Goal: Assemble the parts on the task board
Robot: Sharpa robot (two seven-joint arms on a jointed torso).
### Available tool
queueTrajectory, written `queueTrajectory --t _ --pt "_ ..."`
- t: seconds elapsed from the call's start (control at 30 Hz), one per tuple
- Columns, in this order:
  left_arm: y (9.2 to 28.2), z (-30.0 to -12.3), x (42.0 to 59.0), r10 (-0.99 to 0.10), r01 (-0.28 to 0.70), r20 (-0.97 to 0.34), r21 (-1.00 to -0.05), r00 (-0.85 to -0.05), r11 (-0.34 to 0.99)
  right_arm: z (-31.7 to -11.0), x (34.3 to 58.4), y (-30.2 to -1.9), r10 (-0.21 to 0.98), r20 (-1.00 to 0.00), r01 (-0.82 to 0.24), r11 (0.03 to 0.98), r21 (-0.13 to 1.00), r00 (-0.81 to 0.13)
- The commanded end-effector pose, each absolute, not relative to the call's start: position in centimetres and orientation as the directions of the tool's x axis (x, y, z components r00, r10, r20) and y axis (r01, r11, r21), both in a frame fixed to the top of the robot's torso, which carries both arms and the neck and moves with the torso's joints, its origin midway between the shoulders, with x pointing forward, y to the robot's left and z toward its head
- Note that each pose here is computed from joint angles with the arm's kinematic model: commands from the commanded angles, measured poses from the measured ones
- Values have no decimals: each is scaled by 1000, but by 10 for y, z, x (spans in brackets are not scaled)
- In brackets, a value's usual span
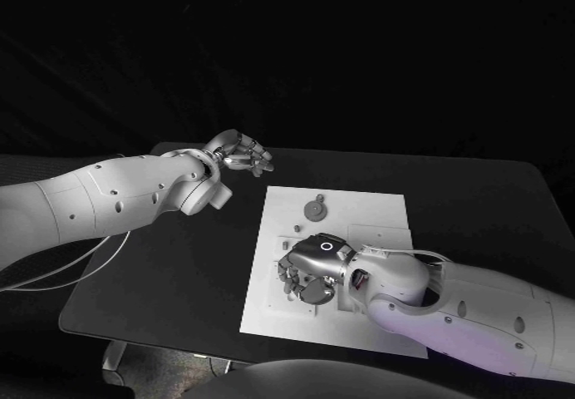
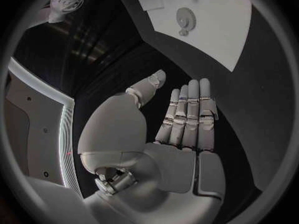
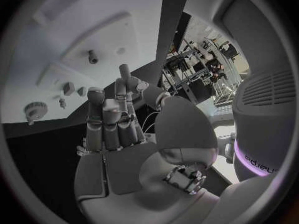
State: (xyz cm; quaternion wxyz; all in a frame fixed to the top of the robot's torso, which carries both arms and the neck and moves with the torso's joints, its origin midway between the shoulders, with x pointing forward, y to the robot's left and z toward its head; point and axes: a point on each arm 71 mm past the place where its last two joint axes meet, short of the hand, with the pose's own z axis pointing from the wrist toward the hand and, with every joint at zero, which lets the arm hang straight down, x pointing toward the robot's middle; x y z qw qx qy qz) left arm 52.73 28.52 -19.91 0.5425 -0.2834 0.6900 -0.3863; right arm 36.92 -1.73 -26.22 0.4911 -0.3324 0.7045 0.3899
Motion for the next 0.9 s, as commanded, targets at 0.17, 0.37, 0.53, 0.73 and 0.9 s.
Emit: queueTrajectory --t 0.17,0.37,0.53,0.73,0.9 --pt "283 -198 528 -813 35 -524 -845 -254 534 -267 366 -13 -137 -952 -874 449 188 -275" --pt "282 -198 527 -813 36 -524 -845 -255 533 -275 365 -14 -178 -949 -880 448 156 -259" --pt "283 -198 527 -813 35 -524 -845 -253 534 -280 365 -15 -200 -947 -880 453 139 -252" --pt "282 -198 527 -813 36 -524 -845 -254 533 -283 365 -15 -212 -947 -882 454 125 -243" --pt "282 -198 527 -813 35 -524 -845 -254 533 -284 366 -15 -211 -950 -883 457 111 -228"
